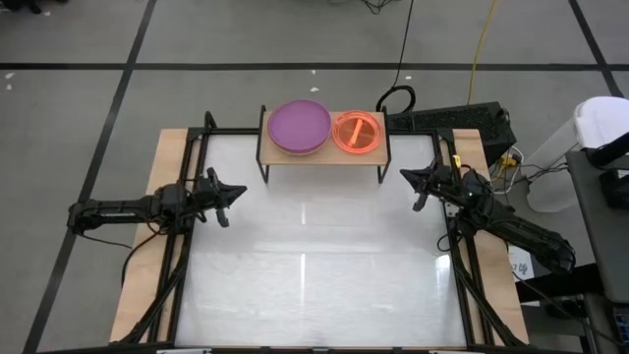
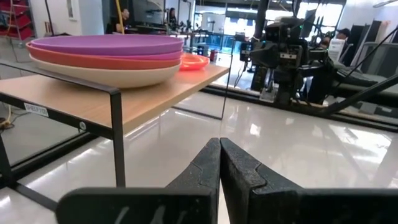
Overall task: Place and stack plates onto a shelf
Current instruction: Return to Home Position
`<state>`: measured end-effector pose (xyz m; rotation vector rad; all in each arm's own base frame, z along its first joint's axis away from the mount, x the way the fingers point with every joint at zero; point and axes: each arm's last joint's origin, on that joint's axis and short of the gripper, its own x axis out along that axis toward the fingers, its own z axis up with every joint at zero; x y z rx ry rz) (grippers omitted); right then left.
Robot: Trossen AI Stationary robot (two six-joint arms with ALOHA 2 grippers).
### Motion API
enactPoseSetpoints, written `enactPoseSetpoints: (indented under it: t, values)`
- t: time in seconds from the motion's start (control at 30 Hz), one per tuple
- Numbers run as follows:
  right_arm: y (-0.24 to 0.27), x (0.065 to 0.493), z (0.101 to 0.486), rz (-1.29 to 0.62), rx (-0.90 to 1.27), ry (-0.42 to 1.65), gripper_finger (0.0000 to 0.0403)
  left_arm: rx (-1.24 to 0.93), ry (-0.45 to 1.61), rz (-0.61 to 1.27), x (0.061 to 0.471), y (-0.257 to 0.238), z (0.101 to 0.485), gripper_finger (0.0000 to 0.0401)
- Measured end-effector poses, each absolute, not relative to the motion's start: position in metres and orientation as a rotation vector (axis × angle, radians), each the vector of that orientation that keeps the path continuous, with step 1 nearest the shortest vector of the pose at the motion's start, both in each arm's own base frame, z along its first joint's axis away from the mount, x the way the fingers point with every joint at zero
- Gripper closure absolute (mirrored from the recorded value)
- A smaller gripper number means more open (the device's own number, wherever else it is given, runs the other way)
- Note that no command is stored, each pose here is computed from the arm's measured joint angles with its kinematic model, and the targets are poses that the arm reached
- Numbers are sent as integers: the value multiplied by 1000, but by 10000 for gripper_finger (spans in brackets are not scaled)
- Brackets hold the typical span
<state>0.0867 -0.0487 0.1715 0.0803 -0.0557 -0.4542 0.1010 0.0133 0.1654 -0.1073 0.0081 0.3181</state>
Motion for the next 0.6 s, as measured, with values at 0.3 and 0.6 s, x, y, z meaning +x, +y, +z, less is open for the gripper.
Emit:
enactPoseSetpoints:
  t: [0.3,0.6]
  values:
    - [-49,87,172,-454,78,-63,401,-107,4,322,101,13,166,389]
    - [-49,87,172,-454,78,-63,401,-107,4,322,101,13,166,389]
